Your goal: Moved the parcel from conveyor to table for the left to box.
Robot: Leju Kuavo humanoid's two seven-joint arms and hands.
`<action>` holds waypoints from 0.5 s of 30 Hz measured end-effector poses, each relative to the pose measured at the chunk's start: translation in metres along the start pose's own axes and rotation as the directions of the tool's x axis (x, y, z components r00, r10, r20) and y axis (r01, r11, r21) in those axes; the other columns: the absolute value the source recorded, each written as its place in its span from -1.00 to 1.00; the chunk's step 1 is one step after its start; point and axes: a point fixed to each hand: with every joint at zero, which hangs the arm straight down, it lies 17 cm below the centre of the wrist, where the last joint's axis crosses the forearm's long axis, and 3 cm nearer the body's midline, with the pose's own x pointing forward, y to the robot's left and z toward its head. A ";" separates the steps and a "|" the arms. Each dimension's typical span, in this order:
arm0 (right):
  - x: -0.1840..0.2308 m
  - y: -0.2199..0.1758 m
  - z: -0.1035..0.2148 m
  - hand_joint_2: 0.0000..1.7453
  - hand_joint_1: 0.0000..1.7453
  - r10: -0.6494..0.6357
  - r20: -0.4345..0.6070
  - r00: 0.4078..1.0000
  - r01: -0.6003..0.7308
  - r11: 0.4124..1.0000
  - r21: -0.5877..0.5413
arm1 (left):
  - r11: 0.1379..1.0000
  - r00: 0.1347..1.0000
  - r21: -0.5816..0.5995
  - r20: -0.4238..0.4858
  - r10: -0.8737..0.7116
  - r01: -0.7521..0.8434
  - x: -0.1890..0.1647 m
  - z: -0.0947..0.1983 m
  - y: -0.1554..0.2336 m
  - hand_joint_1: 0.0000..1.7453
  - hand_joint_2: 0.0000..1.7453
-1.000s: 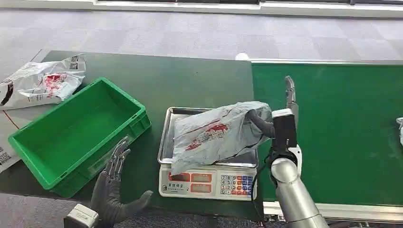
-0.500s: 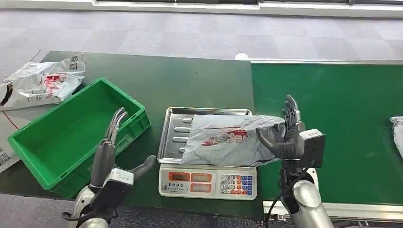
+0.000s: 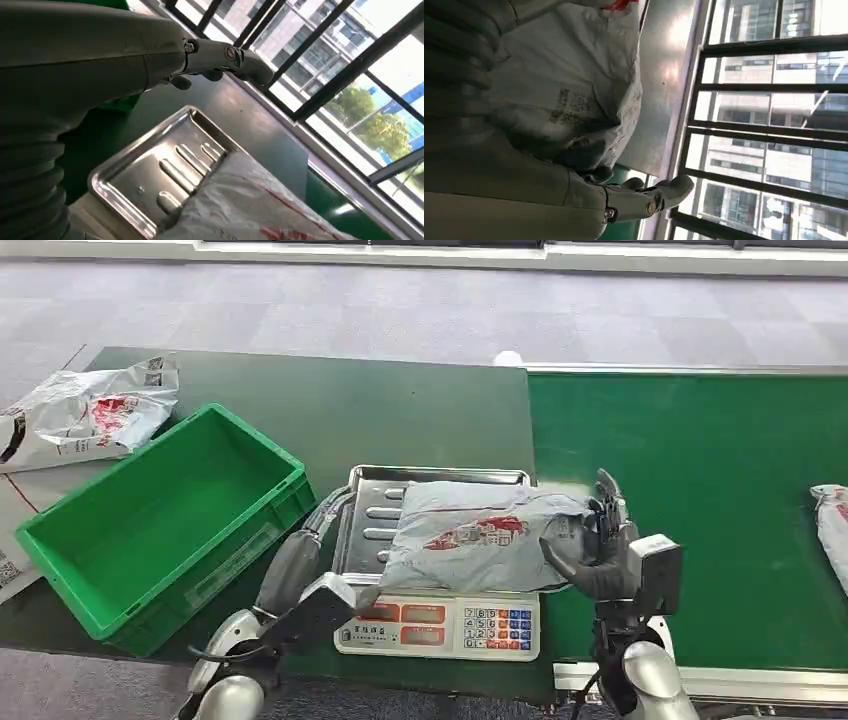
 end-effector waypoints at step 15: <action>0.161 -0.059 0.058 1.00 -1.00 0.336 0.338 0.879 -0.140 0.860 -0.491 | 0.985 0.999 -0.168 -0.043 0.022 -0.028 0.006 -0.069 -0.062 -1.00 1.00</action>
